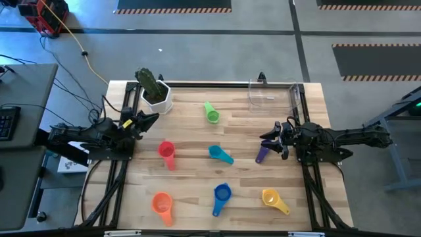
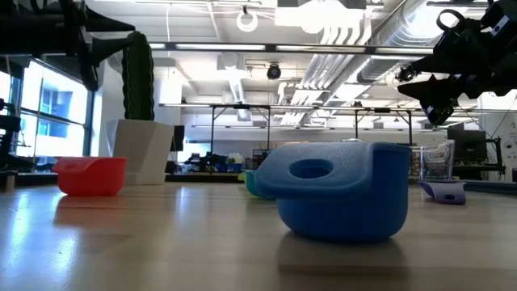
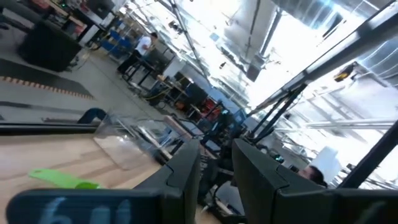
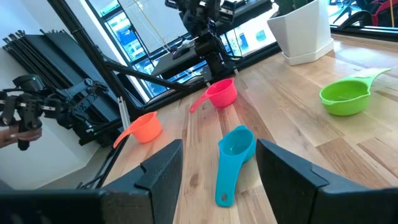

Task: Nest measuring cups in basket
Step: Stack the pink measuring cup on the orange measuring cup

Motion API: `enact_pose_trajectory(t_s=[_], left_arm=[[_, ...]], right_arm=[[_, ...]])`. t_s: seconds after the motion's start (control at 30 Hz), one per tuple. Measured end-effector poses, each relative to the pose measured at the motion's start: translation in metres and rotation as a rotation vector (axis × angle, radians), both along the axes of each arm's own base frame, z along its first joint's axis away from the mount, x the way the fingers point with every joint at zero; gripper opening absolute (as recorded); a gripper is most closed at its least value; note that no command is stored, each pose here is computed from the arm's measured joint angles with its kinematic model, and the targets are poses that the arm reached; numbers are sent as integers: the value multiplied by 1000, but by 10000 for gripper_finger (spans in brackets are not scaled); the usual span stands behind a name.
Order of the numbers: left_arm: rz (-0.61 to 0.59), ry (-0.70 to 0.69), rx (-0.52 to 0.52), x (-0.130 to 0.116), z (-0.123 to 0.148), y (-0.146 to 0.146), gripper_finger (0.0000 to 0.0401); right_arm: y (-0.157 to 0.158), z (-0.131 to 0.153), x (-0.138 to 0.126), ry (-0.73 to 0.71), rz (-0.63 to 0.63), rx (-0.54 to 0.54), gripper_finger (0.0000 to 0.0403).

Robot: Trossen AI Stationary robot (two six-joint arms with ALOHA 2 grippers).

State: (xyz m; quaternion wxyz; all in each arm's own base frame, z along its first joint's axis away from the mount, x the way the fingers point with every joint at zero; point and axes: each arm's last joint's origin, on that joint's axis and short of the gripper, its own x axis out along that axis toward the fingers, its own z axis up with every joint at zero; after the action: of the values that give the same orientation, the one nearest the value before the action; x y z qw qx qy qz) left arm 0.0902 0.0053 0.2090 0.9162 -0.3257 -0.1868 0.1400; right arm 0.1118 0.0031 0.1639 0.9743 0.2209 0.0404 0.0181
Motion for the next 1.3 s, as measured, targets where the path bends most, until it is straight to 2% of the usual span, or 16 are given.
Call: enact_pose_trajectory(t_s=[0.2, 0.53, 0.87, 1.03, 1.3], left_arm=[[-28, -22, 0, -7, 23, 0, 86], [-96, 97, -70, -27, 80, 0, 86], [-211, 286, -247, -19, 124, -3, 85], [-250, 485, -322, -10, 127, -6, 85], [-160, 826, -437, 4, 99, -7, 85]], right_arm=[[0, 0, 0, 0, 0, 0, 195], [0, 0, 0, 0, 0, 0, 195], [0, 0, 0, 1, 0, 0, 195], [0, 0, 0, 0, 0, 0, 195], [0, 0, 0, 3, 0, 0, 195]])
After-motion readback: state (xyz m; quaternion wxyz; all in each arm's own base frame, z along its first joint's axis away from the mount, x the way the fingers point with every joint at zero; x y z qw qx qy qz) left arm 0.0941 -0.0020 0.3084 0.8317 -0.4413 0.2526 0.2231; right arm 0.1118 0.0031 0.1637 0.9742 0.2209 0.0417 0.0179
